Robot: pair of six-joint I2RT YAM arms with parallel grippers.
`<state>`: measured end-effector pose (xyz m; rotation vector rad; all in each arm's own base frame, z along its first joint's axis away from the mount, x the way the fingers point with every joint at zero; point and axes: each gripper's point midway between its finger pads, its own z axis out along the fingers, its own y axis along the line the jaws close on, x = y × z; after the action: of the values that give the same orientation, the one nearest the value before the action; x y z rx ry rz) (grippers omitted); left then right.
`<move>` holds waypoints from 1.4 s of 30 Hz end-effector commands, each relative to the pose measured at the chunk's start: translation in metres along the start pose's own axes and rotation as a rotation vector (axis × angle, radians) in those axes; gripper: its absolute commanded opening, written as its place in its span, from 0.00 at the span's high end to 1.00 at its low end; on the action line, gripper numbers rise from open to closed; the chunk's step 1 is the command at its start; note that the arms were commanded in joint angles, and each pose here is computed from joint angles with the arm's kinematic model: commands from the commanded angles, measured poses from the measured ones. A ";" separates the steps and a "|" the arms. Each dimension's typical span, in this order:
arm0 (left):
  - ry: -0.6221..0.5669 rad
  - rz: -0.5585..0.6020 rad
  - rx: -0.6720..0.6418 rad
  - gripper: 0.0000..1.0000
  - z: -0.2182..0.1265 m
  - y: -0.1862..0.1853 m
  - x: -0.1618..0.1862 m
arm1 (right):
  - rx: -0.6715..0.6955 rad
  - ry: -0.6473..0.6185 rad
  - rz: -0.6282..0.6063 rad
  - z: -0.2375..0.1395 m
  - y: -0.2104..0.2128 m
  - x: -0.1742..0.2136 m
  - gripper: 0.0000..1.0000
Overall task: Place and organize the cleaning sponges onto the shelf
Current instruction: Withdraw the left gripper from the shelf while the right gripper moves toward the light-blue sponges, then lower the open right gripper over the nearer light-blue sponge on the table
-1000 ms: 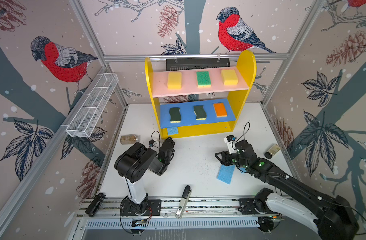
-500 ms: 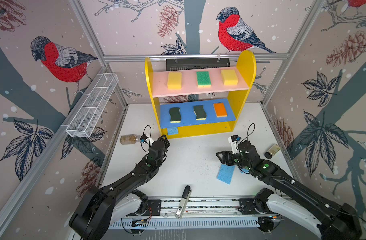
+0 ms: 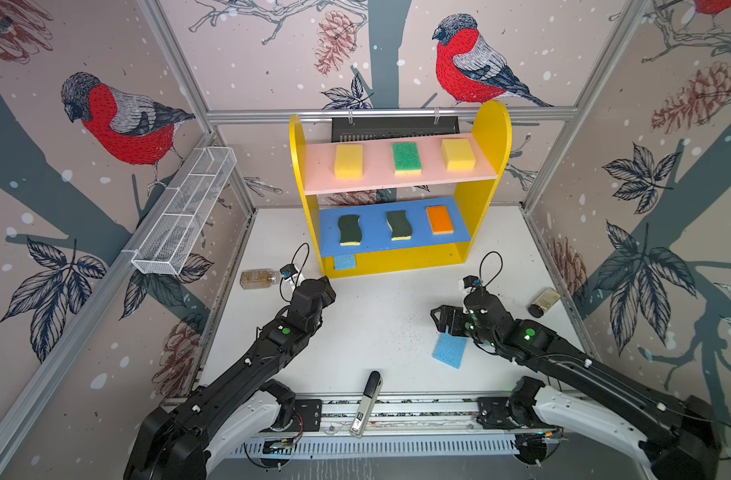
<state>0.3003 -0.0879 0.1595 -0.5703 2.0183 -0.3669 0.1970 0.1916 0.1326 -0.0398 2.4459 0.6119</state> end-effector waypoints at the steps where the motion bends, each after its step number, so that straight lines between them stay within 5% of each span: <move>1: 0.044 0.106 -0.011 0.37 -0.002 0.001 0.006 | 0.116 -0.012 0.076 -0.002 -0.018 0.004 0.09; 22: 0.127 0.234 -0.010 0.29 -0.006 0.001 0.016 | 0.332 0.066 0.200 -0.014 -0.043 0.067 0.01; 42: 0.093 0.251 -0.026 0.28 -0.015 0.012 0.012 | 0.357 0.081 0.230 -0.007 -0.045 0.087 0.01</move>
<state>0.2808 -0.0879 0.1528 -0.3230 2.1571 -0.2423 0.1268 0.1554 0.0683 0.3576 2.6417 0.2578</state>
